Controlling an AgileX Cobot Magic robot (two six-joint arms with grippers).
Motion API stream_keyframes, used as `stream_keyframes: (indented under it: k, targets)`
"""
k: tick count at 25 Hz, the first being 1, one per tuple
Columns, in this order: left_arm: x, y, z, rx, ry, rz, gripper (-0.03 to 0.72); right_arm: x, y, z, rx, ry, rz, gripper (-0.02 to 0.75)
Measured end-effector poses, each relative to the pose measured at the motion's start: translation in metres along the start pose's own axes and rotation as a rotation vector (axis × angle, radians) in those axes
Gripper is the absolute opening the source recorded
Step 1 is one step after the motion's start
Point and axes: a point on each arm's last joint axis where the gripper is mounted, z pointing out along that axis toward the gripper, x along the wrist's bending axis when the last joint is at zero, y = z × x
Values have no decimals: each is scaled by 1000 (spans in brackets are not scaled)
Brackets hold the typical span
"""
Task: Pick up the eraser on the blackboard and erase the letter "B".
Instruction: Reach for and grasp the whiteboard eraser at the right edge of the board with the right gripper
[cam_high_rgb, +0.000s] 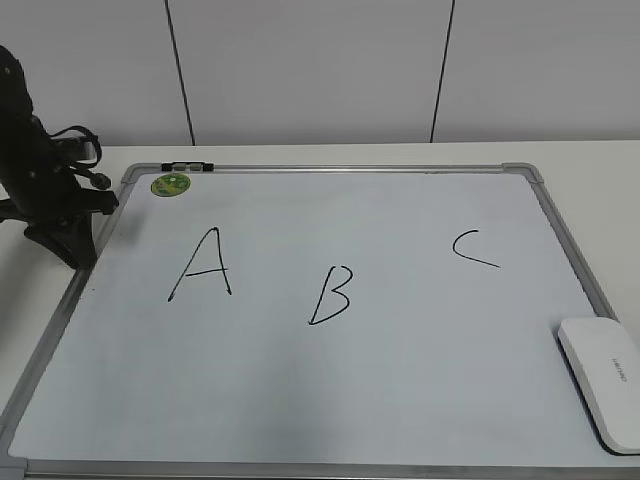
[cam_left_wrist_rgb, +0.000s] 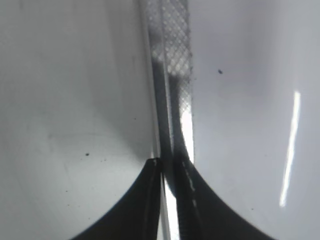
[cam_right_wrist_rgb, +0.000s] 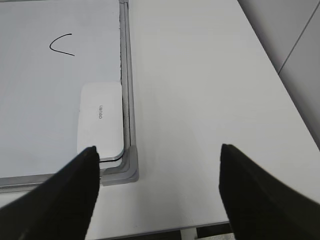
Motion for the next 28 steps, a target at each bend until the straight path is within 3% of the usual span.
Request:
stream_keyframes:
  k: [7,13,20,28]
  targets:
    - [0,0,0,0,-2,-1,75,0,3,1,3,-2,-2,554]
    - [-1,0,0,-1,-9,-4,76,2,36,8,88,12,-7,554]
    - [-1,0,0,0,-11,-5,76,18,72,49,331,124,27,554]
    - [-1,0,0,0,-13,-6,77,35,81,105,592,234,19,554]
